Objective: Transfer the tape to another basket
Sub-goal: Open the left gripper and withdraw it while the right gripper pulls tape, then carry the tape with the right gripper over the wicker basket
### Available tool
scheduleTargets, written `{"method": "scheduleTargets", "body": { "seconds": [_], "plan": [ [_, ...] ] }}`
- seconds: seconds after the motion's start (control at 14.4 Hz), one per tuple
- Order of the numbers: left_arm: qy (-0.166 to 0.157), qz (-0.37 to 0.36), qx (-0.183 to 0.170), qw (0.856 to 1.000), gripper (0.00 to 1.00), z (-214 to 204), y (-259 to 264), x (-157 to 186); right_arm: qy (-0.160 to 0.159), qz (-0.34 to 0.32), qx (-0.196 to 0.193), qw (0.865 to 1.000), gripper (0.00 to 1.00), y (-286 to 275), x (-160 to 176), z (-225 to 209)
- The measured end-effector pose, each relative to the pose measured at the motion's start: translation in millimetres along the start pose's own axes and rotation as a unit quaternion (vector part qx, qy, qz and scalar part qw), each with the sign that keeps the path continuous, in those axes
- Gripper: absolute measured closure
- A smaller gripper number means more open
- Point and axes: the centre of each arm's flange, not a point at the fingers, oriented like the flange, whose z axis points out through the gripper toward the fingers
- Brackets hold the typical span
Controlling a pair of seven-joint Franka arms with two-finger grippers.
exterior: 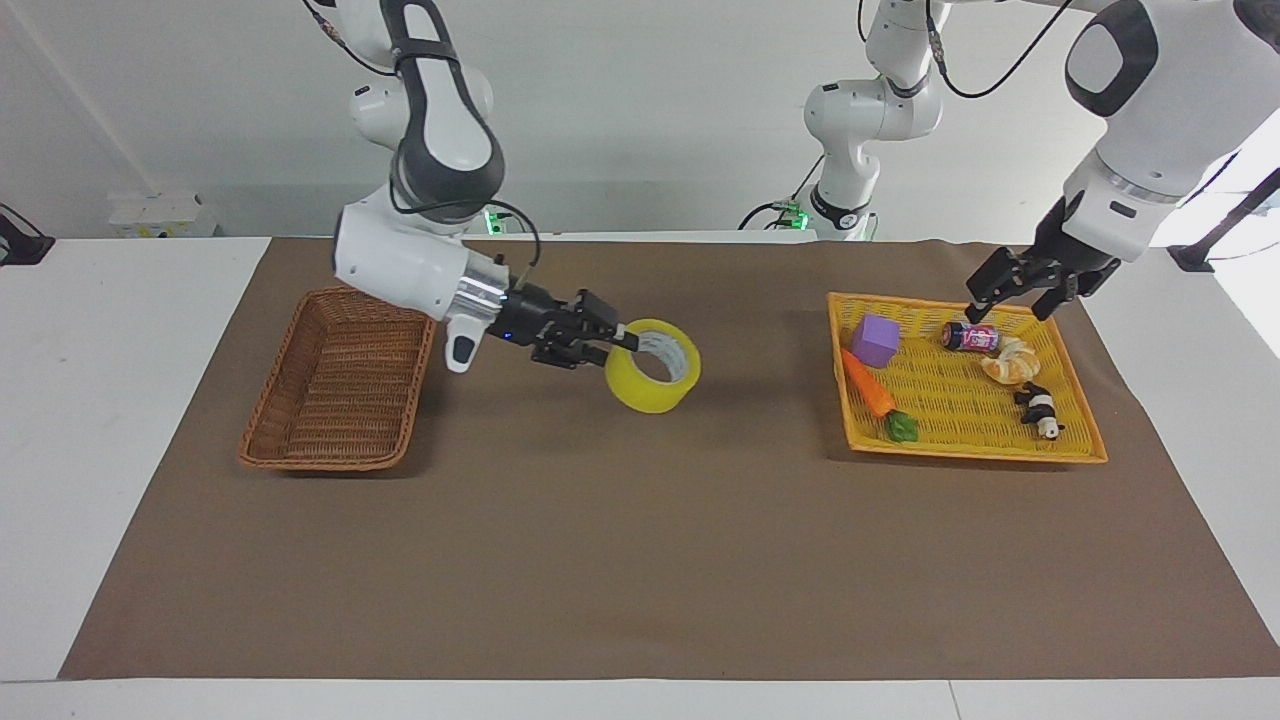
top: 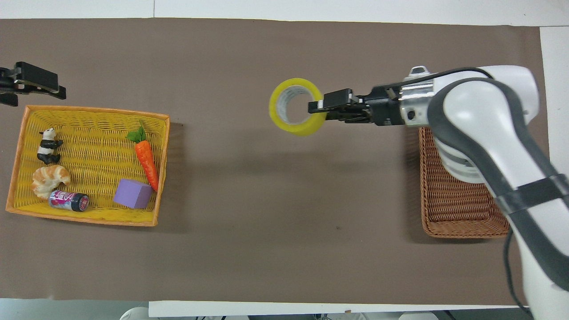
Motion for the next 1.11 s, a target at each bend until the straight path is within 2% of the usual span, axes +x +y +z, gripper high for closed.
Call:
{"method": "scheduleTargets", "body": {
  "seconds": [0.21,0.42,0.56,0.77,1.11],
  "plan": [
    [-0.001,0.008,0.008,1.0,0.0,0,-25,0,-0.007,-0.001,-0.009,1.0,0.46,81,2,-113],
    [0.006,0.011,0.008,1.0,0.0,0,-24,2,-0.011,-0.004,-0.021,1.0,0.46,167,-31,-225],
    [0.019,0.012,0.009,1.0,0.0,-2,-22,5,-0.013,-0.016,-0.029,0.999,0.46,219,-55,-266],
    [0.021,0.013,0.009,1.0,0.0,-2,-21,5,-0.022,-0.008,-0.022,0.999,0.46,267,-63,-268],
    [0.024,0.014,0.01,1.0,0.0,-3,-22,6,-0.045,0.007,-0.02,0.999,0.46,285,-65,-232]
  ]
}}
